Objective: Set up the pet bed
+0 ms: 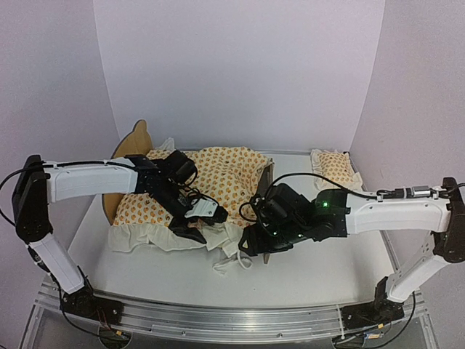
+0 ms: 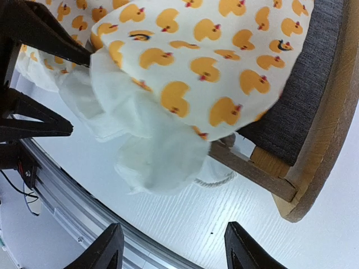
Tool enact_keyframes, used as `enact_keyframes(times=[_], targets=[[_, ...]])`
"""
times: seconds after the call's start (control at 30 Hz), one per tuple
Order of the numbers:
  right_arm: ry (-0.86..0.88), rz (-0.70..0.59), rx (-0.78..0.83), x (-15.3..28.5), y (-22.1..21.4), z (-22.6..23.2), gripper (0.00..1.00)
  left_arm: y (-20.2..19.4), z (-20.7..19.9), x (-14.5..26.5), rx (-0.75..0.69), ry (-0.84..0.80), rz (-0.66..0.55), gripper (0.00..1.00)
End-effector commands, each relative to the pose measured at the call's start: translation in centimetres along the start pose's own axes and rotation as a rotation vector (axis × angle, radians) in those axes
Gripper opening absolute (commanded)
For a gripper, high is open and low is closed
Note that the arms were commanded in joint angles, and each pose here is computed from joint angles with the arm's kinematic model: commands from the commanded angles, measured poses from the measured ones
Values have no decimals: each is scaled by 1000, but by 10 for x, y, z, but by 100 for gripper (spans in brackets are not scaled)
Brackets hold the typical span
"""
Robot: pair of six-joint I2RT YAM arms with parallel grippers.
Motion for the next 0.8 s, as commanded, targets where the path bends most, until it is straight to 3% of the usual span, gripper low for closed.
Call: enact_keyframes(times=[0.0,0.17,0.37,0.5,0.6,0.77], targets=[[44,-104,-69,0,17,5,61,-19,22,-21,23,61,75,59],[98,-131,-103,-14,9,8,61,-35,21,-43,39,27,127,58],[87,-152,-107,-22,5,2,61,-53,0,-65,53,-42,178,47],[84,-148,-85,-28,7,4,61,-56,7,-75,98,-29,197,26],[146,-175,-39,-30,13,16,61,-56,14,-80,129,-11,209,1],[229,-317,51,-13,26,28,55,-16,37,-64,269,53,129,0]])
Point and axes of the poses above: each gripper's point midway between its finger pads, its own x axis back along the fingers, its own z axis along the line the jaws close on, y = z × x, the point moved 2 cm from there along x, back along the fingers, and after that the axes turned 14 degrees about x, right-handed, at the moved point
